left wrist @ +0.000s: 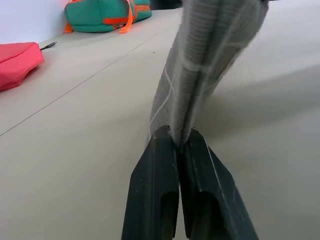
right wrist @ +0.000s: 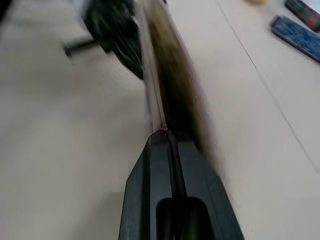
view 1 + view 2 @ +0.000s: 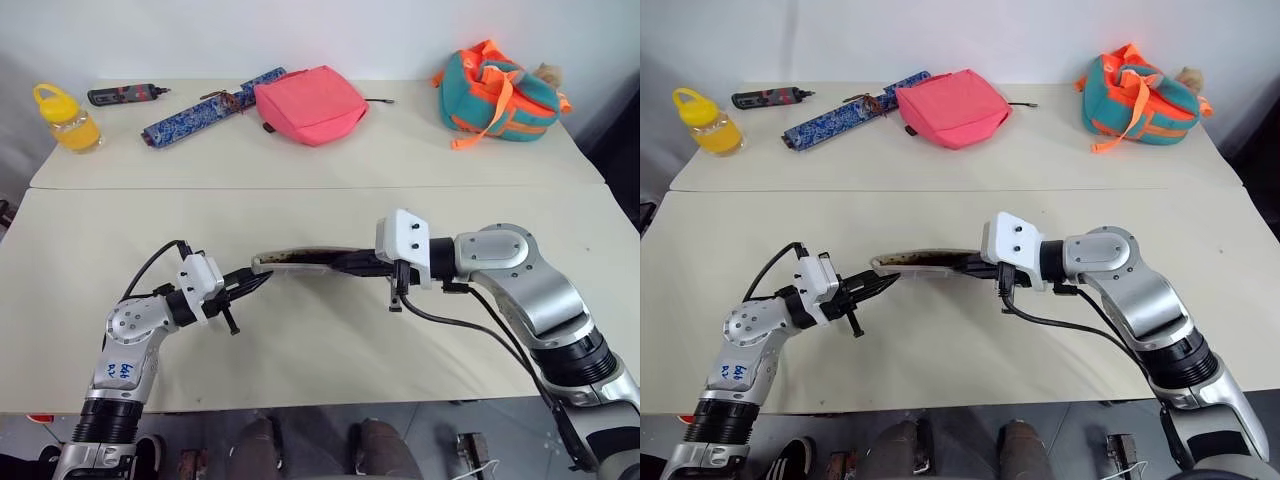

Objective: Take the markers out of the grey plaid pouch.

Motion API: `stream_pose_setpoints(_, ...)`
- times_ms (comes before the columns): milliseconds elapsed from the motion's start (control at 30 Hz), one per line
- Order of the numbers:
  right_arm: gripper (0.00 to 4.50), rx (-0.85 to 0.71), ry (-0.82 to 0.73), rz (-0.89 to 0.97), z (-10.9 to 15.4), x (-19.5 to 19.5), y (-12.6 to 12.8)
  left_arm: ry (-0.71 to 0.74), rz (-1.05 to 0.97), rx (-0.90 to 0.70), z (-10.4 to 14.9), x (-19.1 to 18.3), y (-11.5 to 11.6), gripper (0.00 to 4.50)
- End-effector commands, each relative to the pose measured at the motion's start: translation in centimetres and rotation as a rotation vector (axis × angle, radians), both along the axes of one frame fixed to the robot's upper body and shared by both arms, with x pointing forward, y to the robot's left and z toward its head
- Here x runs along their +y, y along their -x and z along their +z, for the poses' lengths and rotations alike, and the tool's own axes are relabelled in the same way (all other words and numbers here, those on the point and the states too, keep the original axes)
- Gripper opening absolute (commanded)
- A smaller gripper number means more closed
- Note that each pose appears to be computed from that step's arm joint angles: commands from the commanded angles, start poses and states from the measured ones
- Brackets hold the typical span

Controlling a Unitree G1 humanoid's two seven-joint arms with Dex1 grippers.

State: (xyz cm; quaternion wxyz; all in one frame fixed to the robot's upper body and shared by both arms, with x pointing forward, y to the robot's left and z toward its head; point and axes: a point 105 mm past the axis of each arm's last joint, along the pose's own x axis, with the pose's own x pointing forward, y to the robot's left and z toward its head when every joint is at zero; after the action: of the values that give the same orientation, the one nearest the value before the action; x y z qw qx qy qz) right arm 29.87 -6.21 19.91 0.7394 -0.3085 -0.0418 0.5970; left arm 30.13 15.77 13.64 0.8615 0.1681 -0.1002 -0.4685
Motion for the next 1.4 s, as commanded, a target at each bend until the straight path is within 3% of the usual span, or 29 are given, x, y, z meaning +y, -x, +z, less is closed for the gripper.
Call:
stream_pose_setpoints(33, 0.03, -0.025, -0.043, 0.033, 1.2, 0.3, 0.4, 0.001, -0.018, -0.049, 1.0, -0.5, 0.5, 0.0)
stream_pose_setpoints(333, 0.03, -0.059, -0.037, -0.026, 1.9, -0.7, -1.1, -0.004, -0.025, -0.048, 0.8, -1.0, 0.4, 0.0)
stream_pose_setpoints(933, 0.03, 0.004, -0.162, -0.006, 4.0, -0.5, -0.7, -0.032, -0.029, -0.053, 0.3, -1.0, 0.6, 0.0)
stream_pose_setpoints(1133, 0.03, -0.072, 0.084, -0.031, 0.4, -1.8, -1.4, -0.001, -0.027, -0.048, 0.8, -1.2, 0.5, 0.0)
stream_pose_setpoints(1333, 0.03, -0.075, 0.064, -0.003, 0.7, -1.7, -1.1, -0.004, -0.027, -0.048, 0.8, -1.3, 0.4, 0.0)
stream_pose_setpoints(1400, 0.03, -0.113, 0.12, -0.004, 0.3, -1.9, -1.3, -0.002, -0.03, -0.043, 0.7, -1.4, 0.5, 0.0)
